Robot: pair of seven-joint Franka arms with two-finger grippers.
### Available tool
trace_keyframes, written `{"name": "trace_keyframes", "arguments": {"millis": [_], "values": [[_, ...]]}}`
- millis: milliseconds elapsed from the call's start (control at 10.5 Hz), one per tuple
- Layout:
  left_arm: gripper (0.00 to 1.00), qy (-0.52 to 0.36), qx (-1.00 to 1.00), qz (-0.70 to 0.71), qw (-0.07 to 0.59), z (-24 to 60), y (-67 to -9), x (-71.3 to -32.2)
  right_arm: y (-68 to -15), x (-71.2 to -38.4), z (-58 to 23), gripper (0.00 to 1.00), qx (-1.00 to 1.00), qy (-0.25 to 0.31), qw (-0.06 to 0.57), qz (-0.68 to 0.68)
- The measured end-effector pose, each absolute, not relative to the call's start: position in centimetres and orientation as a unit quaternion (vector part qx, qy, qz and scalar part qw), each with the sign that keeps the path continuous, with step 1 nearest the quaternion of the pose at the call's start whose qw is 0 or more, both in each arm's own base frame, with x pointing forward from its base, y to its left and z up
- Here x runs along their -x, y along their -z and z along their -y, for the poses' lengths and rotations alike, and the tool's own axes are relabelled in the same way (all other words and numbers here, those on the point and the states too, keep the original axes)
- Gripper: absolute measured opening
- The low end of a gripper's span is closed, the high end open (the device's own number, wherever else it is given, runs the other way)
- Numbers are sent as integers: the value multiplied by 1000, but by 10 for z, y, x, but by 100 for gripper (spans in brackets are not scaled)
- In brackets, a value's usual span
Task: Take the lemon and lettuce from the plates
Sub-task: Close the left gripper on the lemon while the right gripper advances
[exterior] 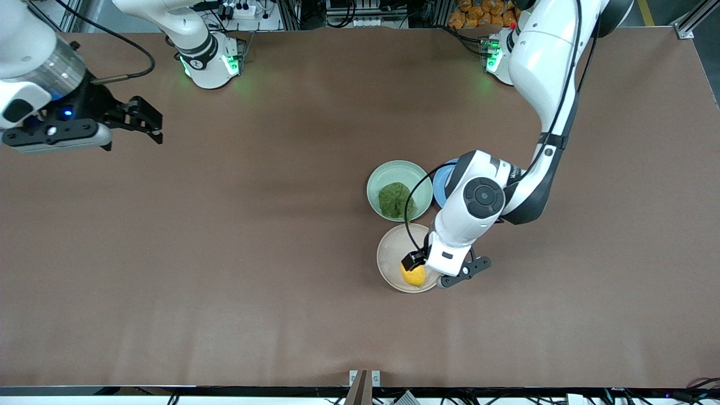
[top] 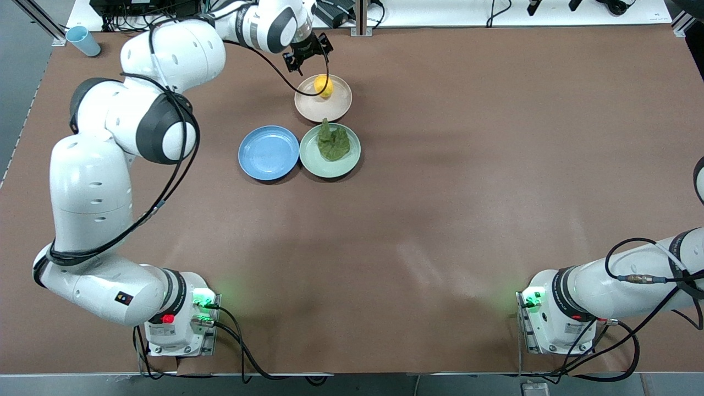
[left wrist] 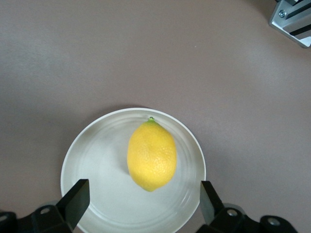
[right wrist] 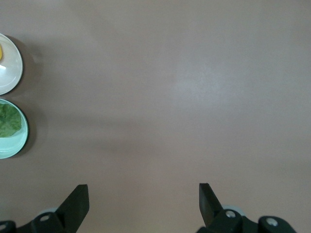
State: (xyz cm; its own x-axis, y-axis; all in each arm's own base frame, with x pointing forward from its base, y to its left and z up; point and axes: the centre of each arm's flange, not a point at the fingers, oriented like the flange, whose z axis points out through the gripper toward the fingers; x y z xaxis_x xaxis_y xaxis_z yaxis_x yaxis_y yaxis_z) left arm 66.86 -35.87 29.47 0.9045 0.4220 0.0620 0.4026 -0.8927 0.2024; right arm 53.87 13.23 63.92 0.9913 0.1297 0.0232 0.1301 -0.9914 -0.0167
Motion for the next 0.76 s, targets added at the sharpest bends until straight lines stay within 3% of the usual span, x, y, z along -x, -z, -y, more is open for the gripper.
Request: {"name": "trace_keyframes", "arguments": {"millis": [762], "values": [[100, -69, -970, -209, 107, 370, -231, -669, -592, -552, -221, 100, 1000, 16, 10, 20]]}}
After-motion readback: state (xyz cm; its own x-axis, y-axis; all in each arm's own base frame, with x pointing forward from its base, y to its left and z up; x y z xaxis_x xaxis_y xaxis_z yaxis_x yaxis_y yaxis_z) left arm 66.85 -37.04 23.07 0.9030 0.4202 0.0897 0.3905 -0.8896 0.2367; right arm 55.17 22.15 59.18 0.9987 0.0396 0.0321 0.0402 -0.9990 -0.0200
